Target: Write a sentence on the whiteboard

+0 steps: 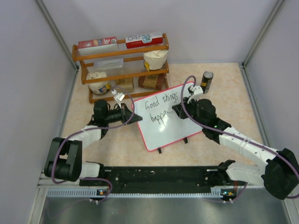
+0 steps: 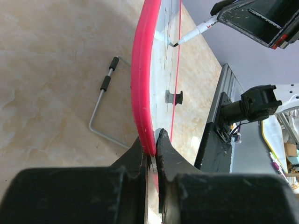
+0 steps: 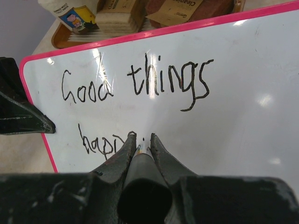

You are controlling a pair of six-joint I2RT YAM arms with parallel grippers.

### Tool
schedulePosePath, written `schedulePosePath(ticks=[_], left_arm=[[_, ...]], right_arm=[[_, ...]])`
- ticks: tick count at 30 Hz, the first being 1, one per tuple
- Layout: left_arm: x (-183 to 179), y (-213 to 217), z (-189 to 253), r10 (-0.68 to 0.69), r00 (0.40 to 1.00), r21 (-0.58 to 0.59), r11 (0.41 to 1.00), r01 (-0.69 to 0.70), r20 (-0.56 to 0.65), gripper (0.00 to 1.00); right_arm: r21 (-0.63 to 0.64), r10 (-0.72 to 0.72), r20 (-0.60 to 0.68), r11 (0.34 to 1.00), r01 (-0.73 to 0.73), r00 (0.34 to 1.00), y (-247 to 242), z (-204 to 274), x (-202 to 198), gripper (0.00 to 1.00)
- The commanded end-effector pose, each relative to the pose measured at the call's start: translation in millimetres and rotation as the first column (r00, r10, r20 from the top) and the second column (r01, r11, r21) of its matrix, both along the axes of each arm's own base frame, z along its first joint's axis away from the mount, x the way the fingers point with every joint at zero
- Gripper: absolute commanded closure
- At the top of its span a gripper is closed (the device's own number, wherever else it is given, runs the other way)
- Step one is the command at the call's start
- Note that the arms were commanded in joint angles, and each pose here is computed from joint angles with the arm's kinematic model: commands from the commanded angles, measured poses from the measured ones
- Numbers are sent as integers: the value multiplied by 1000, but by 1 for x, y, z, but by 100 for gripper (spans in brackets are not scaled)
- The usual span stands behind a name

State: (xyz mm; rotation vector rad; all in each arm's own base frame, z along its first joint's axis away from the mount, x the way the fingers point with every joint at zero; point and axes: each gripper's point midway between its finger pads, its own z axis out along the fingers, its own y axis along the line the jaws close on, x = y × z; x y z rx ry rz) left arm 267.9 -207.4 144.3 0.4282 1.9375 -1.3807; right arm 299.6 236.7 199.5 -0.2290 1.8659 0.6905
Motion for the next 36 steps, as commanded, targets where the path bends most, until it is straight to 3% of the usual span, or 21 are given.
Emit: schedulePosePath(ticks=[1,13,36], left_arm=[[-20,1,-43,-70,996,119,991,63,51,100],[-19,1,-43,-69,996,120,991,62,51,100],[-20,0,-43,-71,996,119,991,65,51,100]], right_arm=[[-25,0,-4,1000,0,1000,-6,-10,-3,100],[-26,8,-12,1000,-9,1000,-9,-15,-11,100],[38,-51,60,998,49,997,-1,26,16,100]])
